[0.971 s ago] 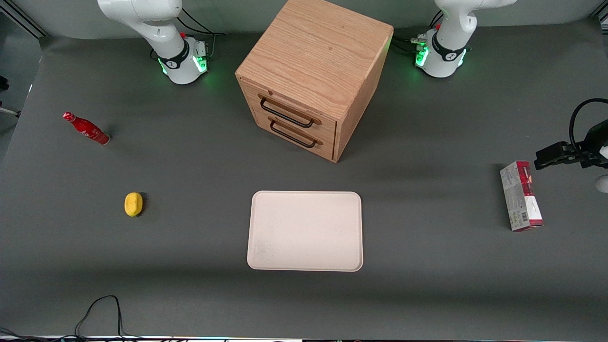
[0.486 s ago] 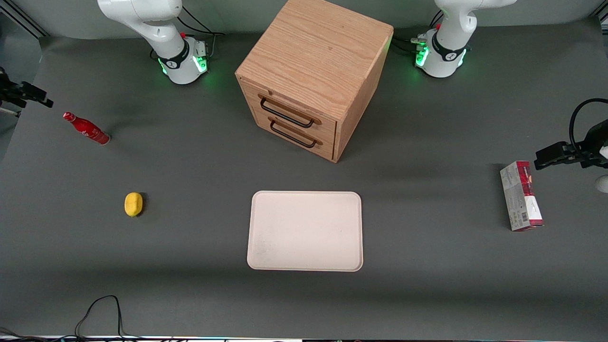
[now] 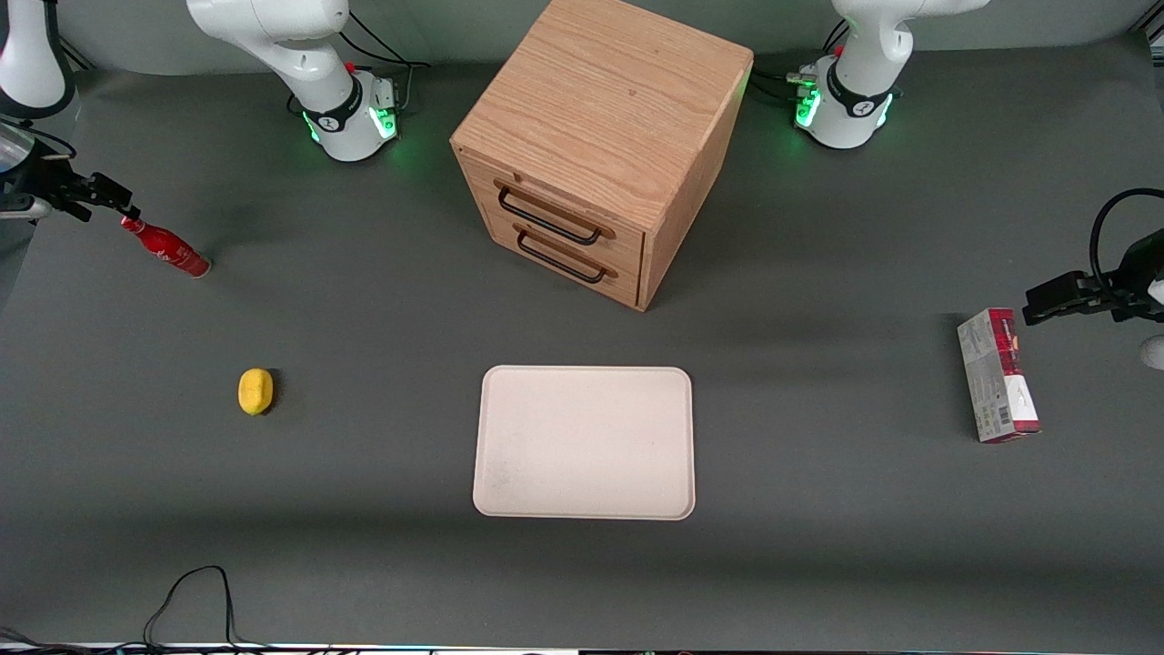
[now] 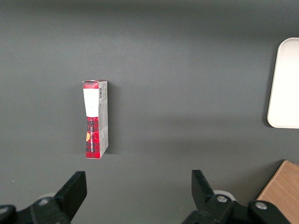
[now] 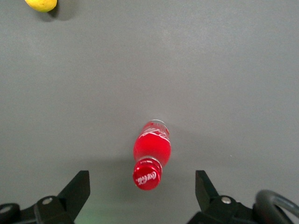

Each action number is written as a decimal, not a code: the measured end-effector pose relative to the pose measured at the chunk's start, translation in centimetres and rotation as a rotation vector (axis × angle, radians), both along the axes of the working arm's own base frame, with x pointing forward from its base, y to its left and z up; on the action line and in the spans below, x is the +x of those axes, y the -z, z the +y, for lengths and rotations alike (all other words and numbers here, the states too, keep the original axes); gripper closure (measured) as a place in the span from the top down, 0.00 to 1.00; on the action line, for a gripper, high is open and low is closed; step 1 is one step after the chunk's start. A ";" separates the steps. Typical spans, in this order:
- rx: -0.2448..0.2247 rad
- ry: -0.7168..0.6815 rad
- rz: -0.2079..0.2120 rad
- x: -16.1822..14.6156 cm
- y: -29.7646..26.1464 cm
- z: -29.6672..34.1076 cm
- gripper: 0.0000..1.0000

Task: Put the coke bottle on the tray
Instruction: 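Lower the right gripper over the bottle's neck and align fingers, then close the right gripper on the bottle and lift it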

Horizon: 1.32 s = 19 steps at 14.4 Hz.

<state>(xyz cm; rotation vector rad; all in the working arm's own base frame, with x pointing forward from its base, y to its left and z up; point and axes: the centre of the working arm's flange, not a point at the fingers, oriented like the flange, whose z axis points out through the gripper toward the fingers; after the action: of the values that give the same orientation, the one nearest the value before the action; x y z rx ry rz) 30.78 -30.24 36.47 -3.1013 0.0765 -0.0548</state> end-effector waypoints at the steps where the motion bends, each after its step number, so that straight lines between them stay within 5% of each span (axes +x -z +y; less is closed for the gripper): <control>1: -0.002 -0.007 -0.004 0.0 0.4 0.3 1.00; 8: -0.040 -0.034 -0.003 -0.4 3.9 -0.3 1.00; 16: -0.032 -0.030 0.009 -1.1 5.2 -0.2 0.96; 19: -0.031 -0.062 0.013 -0.3 5.3 0.7 0.65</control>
<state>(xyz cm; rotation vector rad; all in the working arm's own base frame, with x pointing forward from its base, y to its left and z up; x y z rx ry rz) 30.50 -29.56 31.16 -3.1325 -0.0203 -0.0349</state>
